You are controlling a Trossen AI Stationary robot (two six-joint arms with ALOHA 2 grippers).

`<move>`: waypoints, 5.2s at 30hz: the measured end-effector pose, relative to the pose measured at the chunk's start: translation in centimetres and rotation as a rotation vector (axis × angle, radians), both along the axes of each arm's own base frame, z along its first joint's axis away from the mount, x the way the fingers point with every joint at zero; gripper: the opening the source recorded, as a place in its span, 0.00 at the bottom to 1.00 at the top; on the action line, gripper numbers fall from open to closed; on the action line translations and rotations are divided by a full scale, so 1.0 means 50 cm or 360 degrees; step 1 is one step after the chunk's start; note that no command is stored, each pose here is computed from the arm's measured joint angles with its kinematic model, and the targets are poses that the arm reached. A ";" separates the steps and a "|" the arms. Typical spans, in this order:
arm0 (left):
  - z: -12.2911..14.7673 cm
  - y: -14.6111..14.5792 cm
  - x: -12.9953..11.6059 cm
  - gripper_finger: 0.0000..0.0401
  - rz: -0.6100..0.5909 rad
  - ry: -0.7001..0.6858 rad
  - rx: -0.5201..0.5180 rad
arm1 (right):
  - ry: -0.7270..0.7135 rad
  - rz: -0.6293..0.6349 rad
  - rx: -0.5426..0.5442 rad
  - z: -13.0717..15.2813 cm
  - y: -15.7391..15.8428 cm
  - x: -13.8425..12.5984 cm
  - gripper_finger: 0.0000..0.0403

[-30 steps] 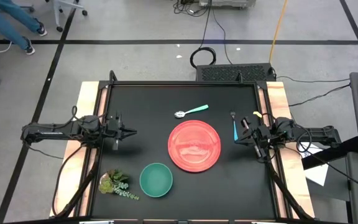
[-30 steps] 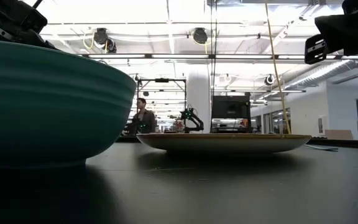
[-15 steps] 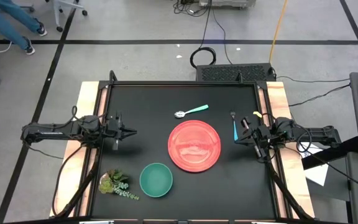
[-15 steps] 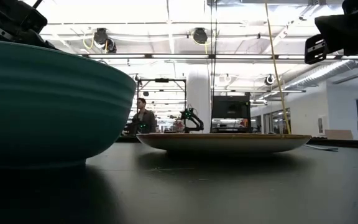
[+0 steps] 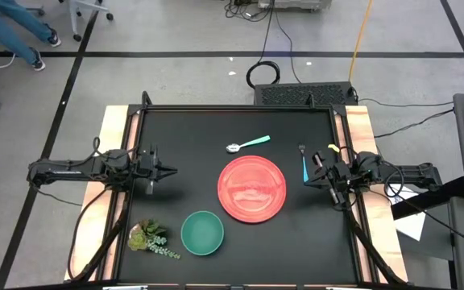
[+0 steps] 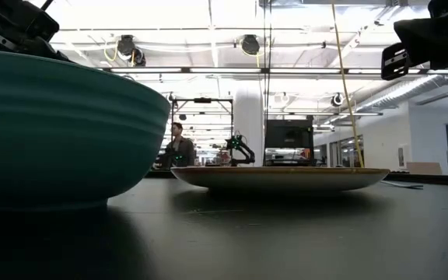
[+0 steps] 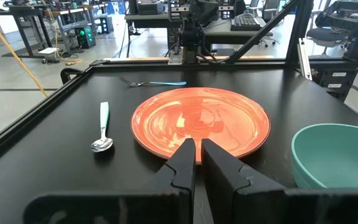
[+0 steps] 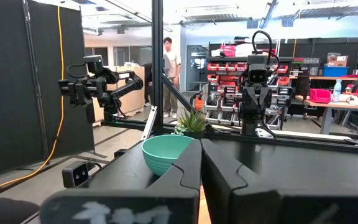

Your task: Set table place

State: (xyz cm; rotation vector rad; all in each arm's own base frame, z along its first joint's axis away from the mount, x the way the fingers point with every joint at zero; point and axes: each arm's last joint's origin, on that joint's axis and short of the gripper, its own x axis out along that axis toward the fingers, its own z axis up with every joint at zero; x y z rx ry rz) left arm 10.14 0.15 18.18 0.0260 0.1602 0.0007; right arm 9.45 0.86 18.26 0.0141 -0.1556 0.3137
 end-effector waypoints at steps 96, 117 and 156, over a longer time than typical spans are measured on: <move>0.042 -0.005 0.002 0.08 -0.0129 -0.0343 -0.0145 | -0.0013 -0.0007 -0.0043 0.000 0.000 0.000 0.00; 0.103 -0.014 0.053 0.08 -0.0335 -0.0283 -0.0182 | -0.0042 -0.0024 -0.0136 0.000 0.000 0.000 0.00; 0.115 -0.105 0.172 0.08 -0.0796 -0.0106 -0.0136 | -0.0041 -0.0028 -0.0130 0.000 0.000 0.000 0.00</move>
